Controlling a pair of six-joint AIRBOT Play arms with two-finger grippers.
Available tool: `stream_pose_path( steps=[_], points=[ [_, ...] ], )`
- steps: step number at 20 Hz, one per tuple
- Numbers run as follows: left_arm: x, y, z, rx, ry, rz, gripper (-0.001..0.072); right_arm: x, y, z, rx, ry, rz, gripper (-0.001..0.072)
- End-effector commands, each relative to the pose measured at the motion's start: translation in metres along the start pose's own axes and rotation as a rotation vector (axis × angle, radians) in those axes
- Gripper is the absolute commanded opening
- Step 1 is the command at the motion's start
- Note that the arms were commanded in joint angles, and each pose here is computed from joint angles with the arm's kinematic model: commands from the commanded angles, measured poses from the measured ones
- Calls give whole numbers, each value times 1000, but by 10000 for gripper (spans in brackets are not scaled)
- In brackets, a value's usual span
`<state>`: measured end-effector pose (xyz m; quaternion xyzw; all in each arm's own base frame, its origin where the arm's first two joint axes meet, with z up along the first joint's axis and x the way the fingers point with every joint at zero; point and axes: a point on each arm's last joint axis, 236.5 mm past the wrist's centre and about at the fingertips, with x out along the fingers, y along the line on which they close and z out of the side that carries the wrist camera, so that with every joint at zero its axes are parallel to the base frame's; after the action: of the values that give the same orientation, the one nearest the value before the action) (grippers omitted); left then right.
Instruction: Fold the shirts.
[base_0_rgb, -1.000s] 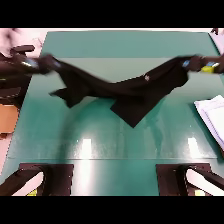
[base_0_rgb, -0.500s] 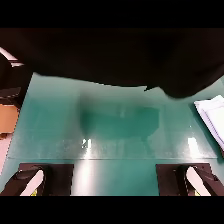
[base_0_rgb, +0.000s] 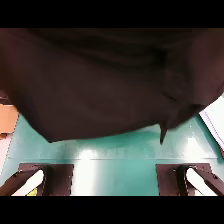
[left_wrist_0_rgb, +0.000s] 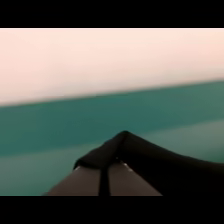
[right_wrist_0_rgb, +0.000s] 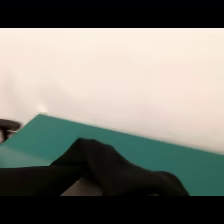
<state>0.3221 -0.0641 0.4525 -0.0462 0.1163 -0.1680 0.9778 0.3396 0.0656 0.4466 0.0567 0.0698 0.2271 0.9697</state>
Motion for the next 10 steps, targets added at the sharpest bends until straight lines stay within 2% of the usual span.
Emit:
stream_pose_path(
  steps=[1,3,6,8,10],
  points=[
    [91,38,-99,-155,330,-54,22,103,-26,-160,211,410,111,23],
    [144,59,-178,-236,498,-64,22,137,-40,-242,300,562,99,23],
    [209,66,-297,-282,662,-76,22,170,-71,-333,422,673,33,23],
    [242,73,-355,-307,697,-42,22,186,-92,-371,446,698,-11,23],
    [268,84,-380,-351,678,-9,22,199,-113,-397,453,715,-40,24]
  ],
)
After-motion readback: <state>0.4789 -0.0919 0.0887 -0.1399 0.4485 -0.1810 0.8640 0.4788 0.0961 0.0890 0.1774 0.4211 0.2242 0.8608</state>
